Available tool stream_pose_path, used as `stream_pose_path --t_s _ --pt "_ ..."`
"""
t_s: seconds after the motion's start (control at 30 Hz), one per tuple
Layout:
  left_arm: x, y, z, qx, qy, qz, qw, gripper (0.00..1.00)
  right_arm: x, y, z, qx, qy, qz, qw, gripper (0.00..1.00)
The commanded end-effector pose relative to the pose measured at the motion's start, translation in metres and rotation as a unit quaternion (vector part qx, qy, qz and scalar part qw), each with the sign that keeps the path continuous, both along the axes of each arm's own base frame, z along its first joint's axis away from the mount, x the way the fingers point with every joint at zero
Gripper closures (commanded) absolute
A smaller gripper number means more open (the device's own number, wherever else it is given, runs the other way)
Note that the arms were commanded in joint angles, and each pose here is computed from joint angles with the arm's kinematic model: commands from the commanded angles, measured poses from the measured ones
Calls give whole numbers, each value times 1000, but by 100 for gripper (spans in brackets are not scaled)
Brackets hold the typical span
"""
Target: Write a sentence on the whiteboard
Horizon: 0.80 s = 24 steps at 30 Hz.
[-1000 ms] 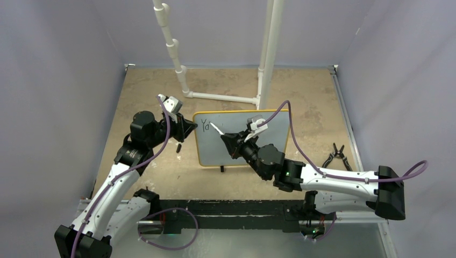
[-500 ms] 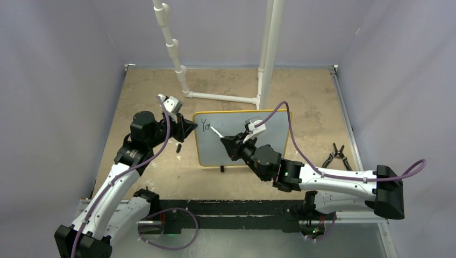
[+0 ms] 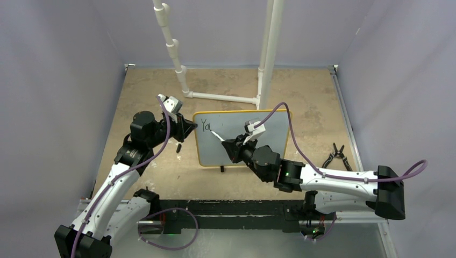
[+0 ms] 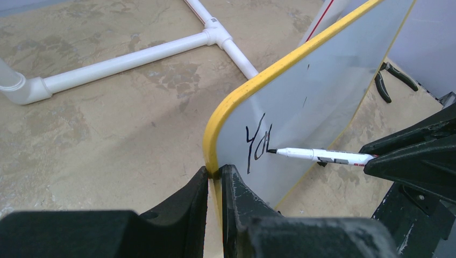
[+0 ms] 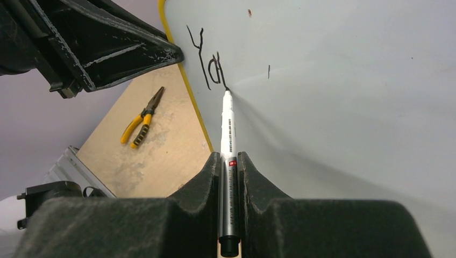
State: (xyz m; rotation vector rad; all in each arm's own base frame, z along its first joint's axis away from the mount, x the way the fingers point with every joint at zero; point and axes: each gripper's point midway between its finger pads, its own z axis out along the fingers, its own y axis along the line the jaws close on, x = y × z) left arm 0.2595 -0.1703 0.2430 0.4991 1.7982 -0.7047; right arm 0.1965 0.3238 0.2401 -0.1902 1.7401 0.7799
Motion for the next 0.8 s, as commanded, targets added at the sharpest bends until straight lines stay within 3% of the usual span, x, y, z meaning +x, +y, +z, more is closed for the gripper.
stream_pose_path --t_s 0.0,0.77 --pt "-2 -3 3 -2 -11 -12 1000 100 8 -15 4 0 -3 -38 999 100" --pt "-1 -3 2 -2 -9 -14 1000 100 16 -19 40 25 -52 -58 997 100"
